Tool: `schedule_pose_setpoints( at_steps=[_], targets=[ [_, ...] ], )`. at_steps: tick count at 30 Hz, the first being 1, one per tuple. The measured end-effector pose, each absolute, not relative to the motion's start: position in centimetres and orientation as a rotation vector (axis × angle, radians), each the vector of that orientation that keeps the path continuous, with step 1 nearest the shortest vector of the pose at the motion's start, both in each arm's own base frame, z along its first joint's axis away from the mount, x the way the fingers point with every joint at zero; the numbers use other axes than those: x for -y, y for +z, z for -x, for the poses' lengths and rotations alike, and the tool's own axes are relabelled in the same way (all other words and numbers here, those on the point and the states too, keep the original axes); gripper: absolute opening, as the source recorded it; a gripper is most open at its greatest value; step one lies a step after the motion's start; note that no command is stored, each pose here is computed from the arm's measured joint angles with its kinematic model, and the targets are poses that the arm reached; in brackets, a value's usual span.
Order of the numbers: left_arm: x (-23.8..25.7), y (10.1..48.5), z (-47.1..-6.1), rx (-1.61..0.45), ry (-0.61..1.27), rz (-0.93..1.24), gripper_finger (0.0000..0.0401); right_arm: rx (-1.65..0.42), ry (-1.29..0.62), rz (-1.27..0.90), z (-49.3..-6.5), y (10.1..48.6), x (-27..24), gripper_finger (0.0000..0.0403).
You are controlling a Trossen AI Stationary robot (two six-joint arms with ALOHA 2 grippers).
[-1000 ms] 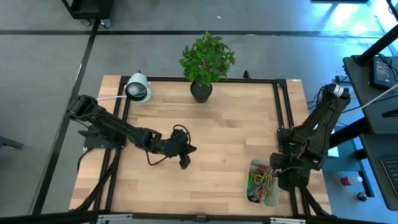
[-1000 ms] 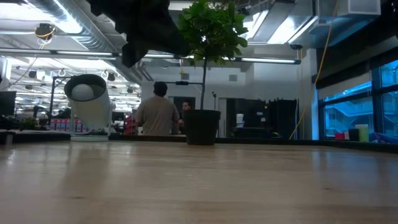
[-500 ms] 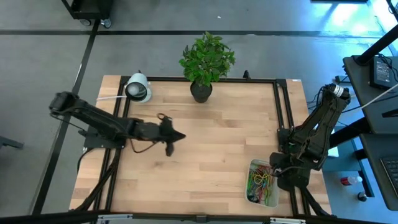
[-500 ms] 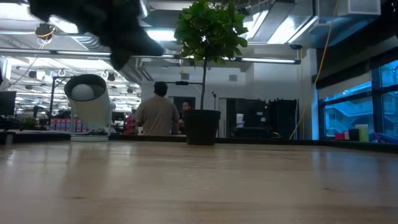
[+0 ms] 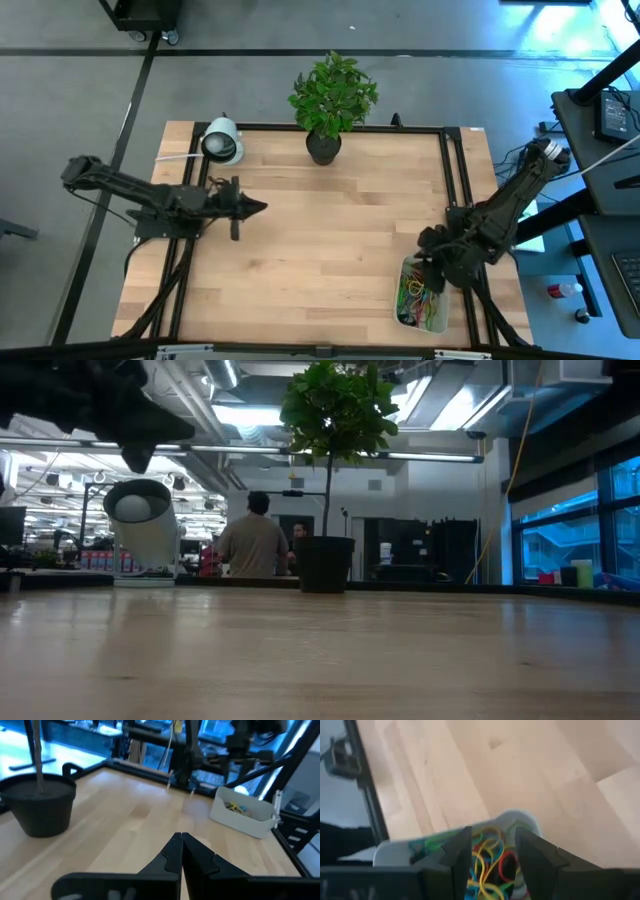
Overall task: Pick and place rubber bands into bin
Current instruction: Return to Home Position
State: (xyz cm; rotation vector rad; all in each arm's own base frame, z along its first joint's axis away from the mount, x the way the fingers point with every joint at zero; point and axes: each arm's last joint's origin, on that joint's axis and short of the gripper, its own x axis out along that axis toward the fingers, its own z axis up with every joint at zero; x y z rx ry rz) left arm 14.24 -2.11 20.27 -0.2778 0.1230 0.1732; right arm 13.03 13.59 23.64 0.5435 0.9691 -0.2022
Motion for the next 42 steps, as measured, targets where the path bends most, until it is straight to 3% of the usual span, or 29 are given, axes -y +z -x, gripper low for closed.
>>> schedule_pose_setpoints(
  at_steps=[21, 42],
  targets=[
    [-0.2, 17.7, -10.3, 0.112, 0.093, 0.189, 0.0001, -0.911, -0.291, -0.618, -15.1, 23.8, -11.8, 0.0153],
    [-0.4, 16.7, -9.8, 0.016, 0.062, 0.143, 0.0001, -0.917, -0.277, -0.583, -15.1, 23.8, -11.8, 0.0153]
  ],
)
